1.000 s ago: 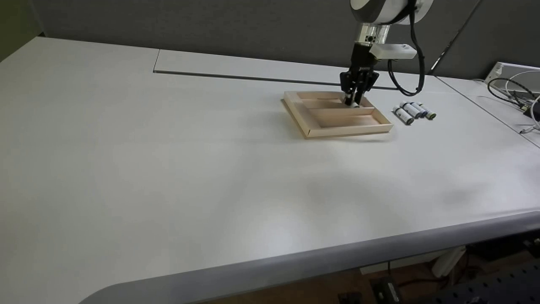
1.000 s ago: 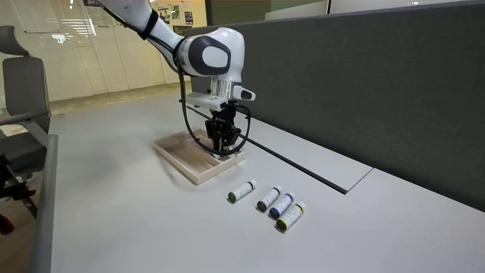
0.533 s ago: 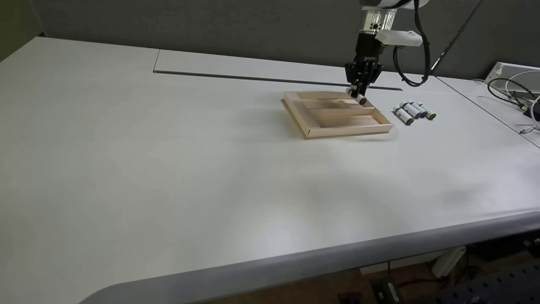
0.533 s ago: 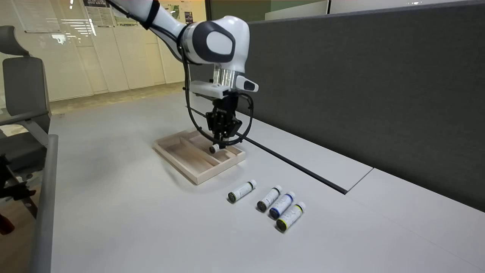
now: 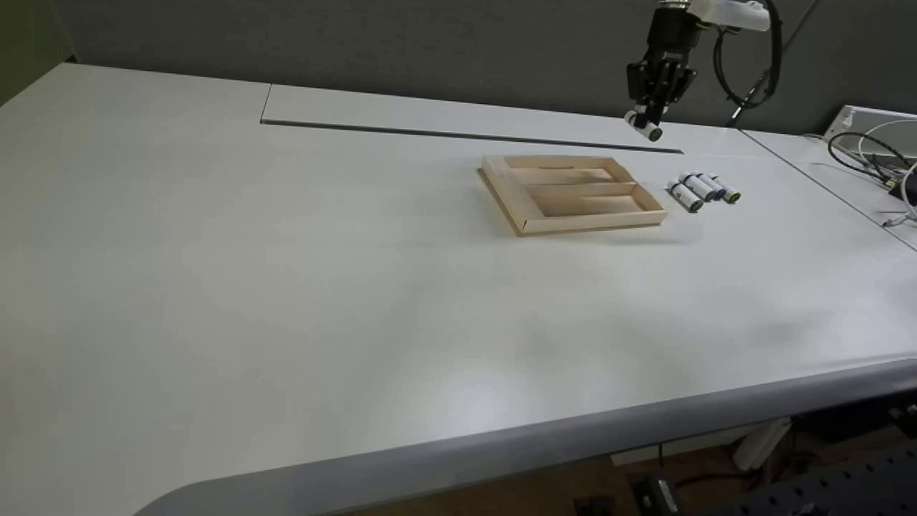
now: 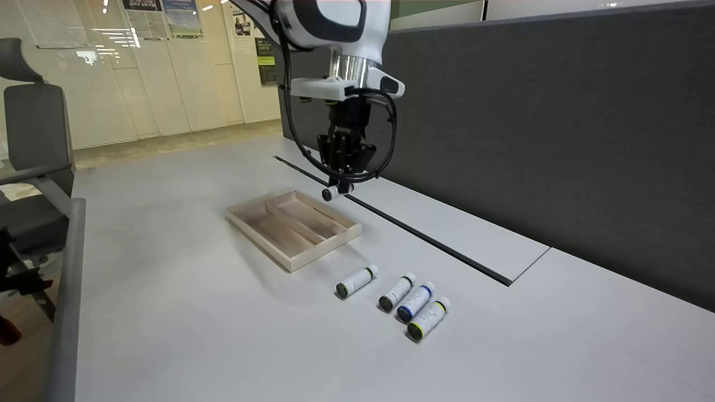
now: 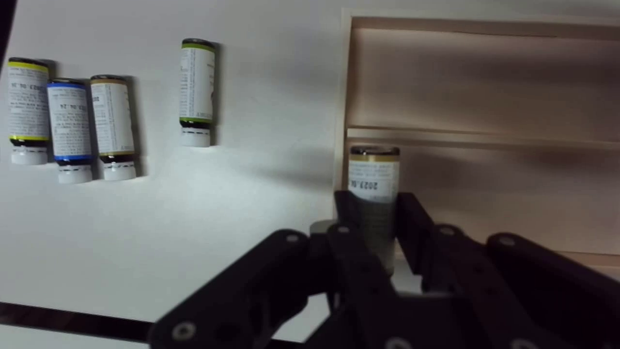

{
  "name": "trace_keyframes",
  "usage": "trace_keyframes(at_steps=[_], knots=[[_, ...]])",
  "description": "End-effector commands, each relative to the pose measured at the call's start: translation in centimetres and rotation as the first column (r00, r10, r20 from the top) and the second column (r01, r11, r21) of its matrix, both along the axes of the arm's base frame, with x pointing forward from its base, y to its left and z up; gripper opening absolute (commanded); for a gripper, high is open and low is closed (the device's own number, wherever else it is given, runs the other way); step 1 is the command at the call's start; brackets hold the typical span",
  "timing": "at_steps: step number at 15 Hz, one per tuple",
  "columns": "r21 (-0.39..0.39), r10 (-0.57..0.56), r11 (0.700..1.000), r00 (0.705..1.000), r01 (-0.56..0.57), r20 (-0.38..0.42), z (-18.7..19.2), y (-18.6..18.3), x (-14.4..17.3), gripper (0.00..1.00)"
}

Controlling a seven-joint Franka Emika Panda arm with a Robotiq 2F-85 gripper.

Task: Remove the bottle from the tray and put it on the table

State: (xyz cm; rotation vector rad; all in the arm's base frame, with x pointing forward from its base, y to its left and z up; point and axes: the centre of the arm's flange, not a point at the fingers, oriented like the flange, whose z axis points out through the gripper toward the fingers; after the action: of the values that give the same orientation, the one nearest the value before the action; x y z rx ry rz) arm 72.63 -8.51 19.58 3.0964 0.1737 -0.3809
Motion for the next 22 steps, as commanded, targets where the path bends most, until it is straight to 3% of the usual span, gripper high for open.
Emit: trace_keyframes(at_steps=[1, 12, 22], knots=[[-0.014, -0.039, 0.999, 0.999, 0.039, -0.035, -2.2, -2.2, -1.1, 0.07], [-0.086, -0.11, 0.991, 0.984, 0.098, -0.137, -9.7, -7.6, -4.5, 0.07], [-0.16, -0.135, 0.98, 0.983, 0.114, -0.123, -9.6, -11.8, -5.4, 0.07]])
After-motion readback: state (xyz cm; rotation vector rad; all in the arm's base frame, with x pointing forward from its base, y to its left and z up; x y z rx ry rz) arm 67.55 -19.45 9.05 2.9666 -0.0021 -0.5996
